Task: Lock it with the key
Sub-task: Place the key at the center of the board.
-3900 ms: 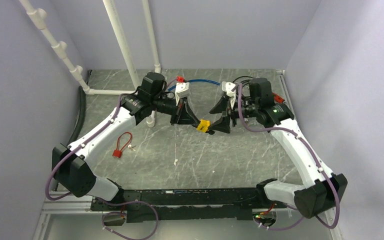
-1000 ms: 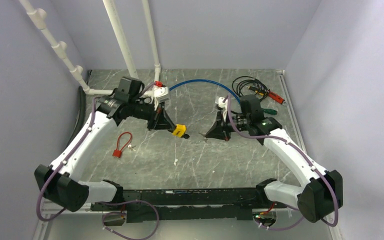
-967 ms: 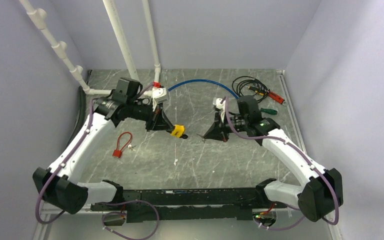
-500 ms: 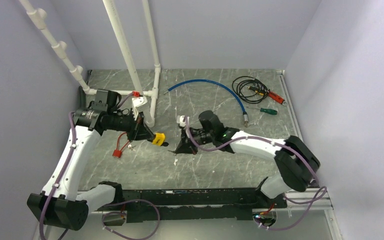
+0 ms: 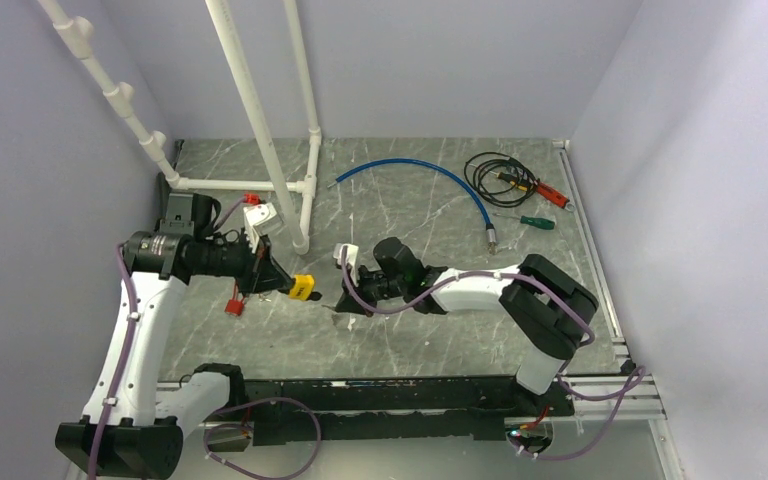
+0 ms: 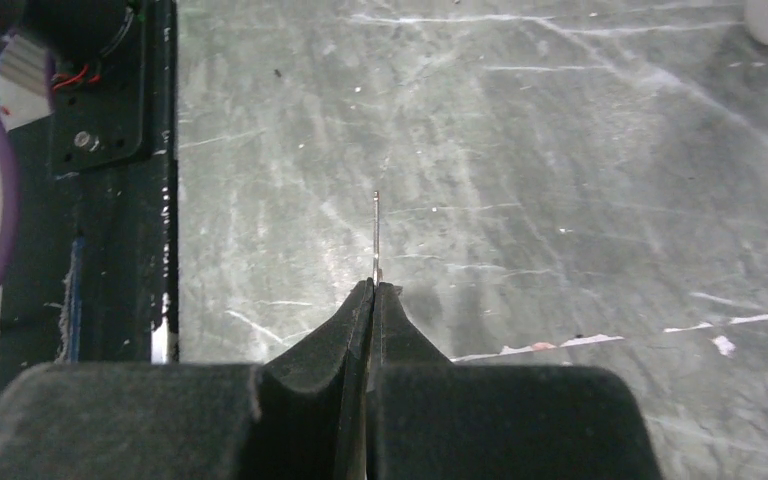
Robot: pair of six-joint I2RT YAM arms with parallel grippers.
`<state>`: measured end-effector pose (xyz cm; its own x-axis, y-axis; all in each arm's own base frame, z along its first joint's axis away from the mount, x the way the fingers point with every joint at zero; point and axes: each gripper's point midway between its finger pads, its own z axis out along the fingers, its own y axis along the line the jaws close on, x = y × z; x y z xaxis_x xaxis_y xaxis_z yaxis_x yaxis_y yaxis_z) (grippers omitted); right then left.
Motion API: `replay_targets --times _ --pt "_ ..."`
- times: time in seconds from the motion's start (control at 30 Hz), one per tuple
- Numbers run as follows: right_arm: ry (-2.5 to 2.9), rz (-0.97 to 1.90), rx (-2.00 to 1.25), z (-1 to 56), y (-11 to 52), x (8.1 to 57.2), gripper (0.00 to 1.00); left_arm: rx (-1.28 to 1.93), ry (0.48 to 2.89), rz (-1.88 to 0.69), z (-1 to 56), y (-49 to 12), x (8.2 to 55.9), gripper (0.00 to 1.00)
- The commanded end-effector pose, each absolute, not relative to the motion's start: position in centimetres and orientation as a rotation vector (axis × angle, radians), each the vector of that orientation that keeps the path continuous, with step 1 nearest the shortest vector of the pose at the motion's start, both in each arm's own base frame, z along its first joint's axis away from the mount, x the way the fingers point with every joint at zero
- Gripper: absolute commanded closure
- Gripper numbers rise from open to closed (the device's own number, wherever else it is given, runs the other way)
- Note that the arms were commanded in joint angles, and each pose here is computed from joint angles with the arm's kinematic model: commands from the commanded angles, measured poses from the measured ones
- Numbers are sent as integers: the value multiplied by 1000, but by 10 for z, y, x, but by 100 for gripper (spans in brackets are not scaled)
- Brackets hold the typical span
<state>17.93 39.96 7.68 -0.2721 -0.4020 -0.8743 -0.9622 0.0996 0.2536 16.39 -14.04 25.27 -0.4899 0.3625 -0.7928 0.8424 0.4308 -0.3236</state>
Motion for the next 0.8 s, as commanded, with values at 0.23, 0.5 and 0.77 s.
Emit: replay_targets --times 0.23,0.5,0.77 --pt "1750 1012 -1263 67 375 224 100 1080 2017 -938 240 -138 167 100" --pt "1717 1070 -1258 72 392 229 75 1060 2023 -983 237 -142 175 100" --pt "1677 1024 -1215 114 369 245 28 1031 2040 -1185 259 -155 174 100"
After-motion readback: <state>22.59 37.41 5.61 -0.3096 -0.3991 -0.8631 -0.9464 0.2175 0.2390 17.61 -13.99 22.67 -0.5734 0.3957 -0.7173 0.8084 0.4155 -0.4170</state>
